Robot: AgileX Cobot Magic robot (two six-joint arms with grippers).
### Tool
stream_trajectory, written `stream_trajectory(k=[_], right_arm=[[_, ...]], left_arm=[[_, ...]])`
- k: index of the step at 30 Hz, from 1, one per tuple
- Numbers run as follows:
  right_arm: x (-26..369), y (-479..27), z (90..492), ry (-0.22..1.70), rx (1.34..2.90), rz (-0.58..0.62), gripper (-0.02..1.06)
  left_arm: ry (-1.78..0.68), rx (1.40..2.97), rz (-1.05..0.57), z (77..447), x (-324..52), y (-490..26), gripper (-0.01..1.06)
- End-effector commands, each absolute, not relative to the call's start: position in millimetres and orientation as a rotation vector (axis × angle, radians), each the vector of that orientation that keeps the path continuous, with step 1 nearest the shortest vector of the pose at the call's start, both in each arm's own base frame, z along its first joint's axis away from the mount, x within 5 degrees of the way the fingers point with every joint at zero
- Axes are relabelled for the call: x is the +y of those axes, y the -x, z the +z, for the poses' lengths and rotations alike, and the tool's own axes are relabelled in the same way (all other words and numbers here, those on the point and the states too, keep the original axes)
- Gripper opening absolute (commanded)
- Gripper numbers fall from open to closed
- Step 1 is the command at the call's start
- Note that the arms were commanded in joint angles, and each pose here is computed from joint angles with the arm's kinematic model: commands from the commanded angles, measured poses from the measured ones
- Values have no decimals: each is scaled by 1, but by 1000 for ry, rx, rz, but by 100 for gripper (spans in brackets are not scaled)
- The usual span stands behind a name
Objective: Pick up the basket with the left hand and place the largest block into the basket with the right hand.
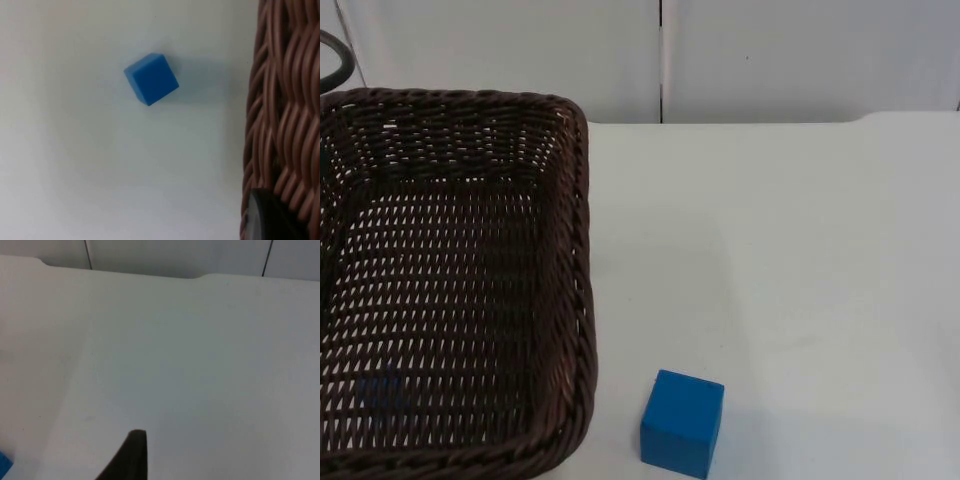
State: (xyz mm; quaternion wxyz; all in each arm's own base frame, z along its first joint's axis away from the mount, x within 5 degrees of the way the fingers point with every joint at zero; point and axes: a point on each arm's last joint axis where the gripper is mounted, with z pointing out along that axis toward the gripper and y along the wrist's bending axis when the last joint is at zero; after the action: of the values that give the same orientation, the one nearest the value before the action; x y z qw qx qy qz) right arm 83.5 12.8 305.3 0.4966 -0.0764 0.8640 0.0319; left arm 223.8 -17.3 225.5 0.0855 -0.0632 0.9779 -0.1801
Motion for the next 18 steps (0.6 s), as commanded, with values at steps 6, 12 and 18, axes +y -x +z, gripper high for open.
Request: stream_trajectory(k=[6,12,18], right_arm=[[20,-132,318,189,2148,80,105],[26,-168,326,248,2222,65,105],[43,-193,323,501,2241,19,105]], left_arm=[[200,2904,-558,229,-18,-222,0],[198,2905,-556,228,-18,-222,0],[203,2892,-551,229,-17,-223,0]])
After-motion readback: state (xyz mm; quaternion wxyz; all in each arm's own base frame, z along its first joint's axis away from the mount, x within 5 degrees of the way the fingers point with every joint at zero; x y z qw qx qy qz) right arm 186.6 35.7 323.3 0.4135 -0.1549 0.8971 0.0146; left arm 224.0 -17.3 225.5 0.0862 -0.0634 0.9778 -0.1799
